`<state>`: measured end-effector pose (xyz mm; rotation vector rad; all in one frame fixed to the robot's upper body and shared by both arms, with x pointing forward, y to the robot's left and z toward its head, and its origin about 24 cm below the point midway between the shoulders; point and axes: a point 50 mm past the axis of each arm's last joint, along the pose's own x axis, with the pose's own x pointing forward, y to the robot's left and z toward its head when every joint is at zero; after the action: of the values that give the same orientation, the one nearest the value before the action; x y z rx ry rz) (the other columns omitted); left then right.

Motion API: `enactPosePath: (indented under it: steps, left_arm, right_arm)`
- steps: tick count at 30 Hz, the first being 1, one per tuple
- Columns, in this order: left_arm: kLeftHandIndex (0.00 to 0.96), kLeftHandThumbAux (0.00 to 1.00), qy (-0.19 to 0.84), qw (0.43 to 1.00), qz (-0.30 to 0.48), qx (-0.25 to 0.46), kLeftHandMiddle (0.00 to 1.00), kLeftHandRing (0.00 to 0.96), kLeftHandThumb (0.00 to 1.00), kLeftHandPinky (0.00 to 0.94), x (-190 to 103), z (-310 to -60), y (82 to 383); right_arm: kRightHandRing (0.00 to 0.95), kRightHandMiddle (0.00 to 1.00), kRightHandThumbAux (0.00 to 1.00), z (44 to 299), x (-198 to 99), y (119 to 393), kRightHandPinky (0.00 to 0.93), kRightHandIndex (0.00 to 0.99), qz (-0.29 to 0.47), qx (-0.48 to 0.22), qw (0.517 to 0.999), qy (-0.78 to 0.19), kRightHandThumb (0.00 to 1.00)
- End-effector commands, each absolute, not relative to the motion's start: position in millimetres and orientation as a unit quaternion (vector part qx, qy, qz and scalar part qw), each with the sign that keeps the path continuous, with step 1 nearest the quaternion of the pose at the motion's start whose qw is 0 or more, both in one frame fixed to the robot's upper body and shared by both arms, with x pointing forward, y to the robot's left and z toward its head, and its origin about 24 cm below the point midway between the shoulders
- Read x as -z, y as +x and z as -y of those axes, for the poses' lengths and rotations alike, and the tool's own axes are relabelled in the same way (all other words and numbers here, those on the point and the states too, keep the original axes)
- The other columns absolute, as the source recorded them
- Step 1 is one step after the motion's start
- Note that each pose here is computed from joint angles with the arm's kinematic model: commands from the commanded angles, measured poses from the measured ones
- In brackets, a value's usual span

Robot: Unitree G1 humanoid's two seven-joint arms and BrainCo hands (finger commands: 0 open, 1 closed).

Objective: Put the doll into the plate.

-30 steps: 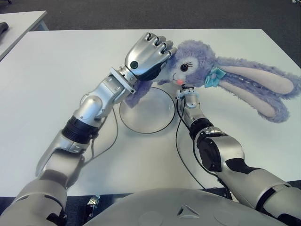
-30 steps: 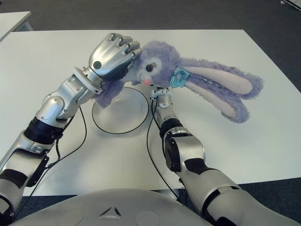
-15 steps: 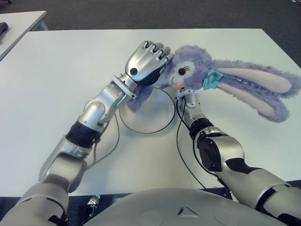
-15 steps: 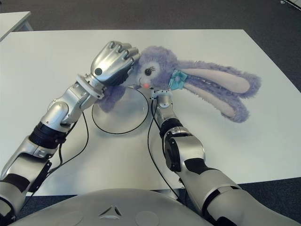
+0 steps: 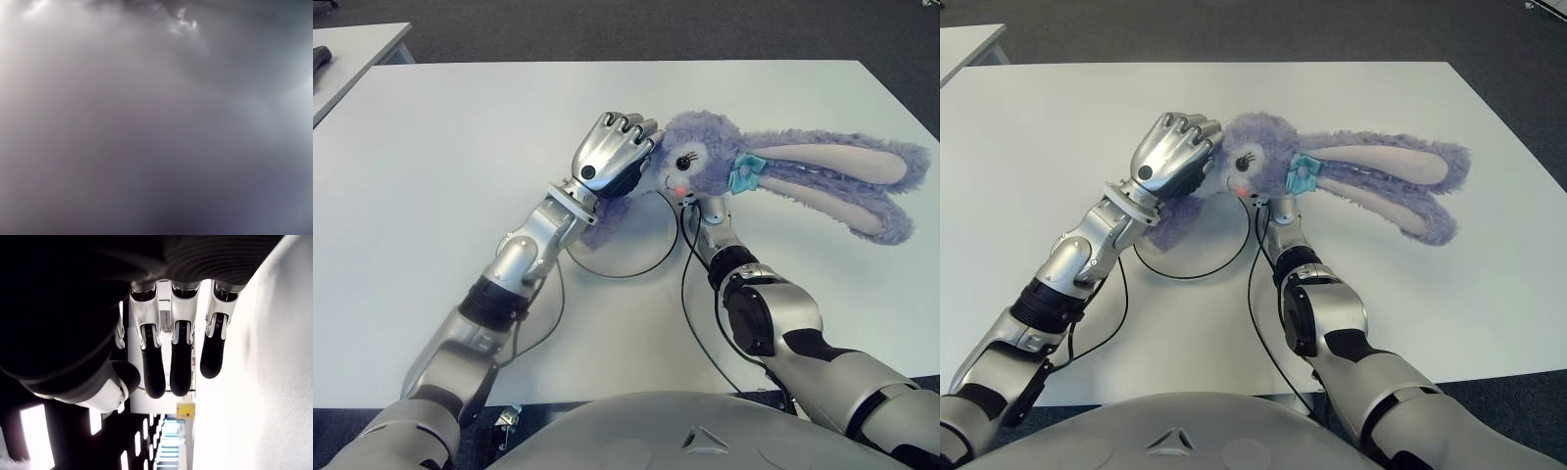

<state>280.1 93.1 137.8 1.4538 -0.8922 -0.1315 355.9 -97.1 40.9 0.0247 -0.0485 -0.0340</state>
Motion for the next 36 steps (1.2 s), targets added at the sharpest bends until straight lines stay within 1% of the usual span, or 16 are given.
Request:
enactPosePath:
  steps: [1, 18, 27, 36]
  left_arm:
    - [0.4, 0.667, 0.663, 0.654, 0.358, 0.066, 0.548, 0.803, 0.848, 0.824, -121.8, -101.1, 271.8]
    - [0.398, 0.668, 0.705, 0.615, 0.346, 0.071, 0.546, 0.804, 0.85, 0.821, -124.9, -114.8, 269.1]
    - [0.399, 0.667, 0.714, 0.606, 0.341, 0.083, 0.545, 0.802, 0.851, 0.818, -126.6, -118.2, 266.0]
    - [0.398, 0.668, 0.714, 0.61, 0.336, 0.072, 0.547, 0.801, 0.851, 0.826, -127.1, -120.8, 265.0]
  right_arm:
    - [0.343, 0.368, 0.733, 92.6, 64.2, 281.5, 0.305, 0.416, -0.209, 0.036, 0.977, 0.034, 0.706]
    - [0.348, 0.38, 0.732, 93.4, 64.0, 281.7, 0.306, 0.417, -0.205, 0.022, 0.978, 0.028, 0.701]
    - [0.359, 0.386, 0.732, 92.9, 63.0, 282.1, 0.306, 0.418, -0.2, 0.02, 0.979, 0.022, 0.7]
    - [0.357, 0.385, 0.732, 93.2, 63.0, 282.5, 0.308, 0.42, -0.202, 0.019, 0.979, 0.016, 0.699]
